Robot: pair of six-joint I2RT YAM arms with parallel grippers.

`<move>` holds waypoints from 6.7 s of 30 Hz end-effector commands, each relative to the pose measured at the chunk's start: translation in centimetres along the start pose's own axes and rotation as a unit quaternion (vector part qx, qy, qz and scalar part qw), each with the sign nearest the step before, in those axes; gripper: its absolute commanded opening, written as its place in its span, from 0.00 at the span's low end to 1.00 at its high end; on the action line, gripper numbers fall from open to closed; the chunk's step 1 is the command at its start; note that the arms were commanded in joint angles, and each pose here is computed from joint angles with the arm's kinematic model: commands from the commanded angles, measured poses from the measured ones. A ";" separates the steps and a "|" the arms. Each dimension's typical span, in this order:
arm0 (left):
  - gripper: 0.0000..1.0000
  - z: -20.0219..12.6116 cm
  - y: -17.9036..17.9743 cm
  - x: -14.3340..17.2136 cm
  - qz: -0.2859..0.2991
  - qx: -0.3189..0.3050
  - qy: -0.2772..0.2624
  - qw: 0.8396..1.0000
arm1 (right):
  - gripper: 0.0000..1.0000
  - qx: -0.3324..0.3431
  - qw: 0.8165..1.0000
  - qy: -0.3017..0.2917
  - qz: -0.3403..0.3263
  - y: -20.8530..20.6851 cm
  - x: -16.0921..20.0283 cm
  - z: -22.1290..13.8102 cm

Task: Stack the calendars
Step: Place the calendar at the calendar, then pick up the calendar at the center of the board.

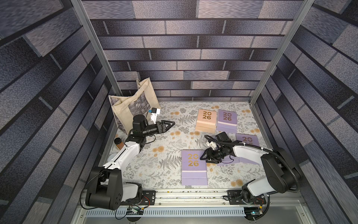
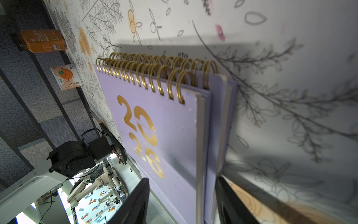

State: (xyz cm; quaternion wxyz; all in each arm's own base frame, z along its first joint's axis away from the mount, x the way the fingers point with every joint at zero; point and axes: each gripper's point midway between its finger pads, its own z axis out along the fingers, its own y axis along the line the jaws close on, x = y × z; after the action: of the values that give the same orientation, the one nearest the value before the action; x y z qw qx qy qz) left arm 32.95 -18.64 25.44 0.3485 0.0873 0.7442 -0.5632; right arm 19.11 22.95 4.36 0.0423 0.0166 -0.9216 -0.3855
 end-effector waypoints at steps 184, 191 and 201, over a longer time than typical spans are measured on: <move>1.00 29.8 13.2 2.6 -0.151 0.064 0.280 0.946 | 0.57 -0.217 0.969 -0.112 0.028 -1.0 -30.3 -5.0; 1.00 29.5 13.3 2.8 -0.151 0.060 0.284 0.945 | 0.58 -0.200 0.972 -0.116 0.023 -0.8 -30.2 -4.7; 1.00 28.3 14.2 2.9 -0.153 0.047 0.292 0.943 | 0.65 -0.182 0.973 -0.143 0.024 -2.3 -29.7 -6.9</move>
State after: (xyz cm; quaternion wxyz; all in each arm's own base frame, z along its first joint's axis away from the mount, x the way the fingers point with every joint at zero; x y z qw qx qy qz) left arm 52.71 -38.52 7.76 0.0518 0.1176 0.8075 -0.5757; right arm 49.71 18.48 4.91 -0.0654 -0.0799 -0.8291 -0.5495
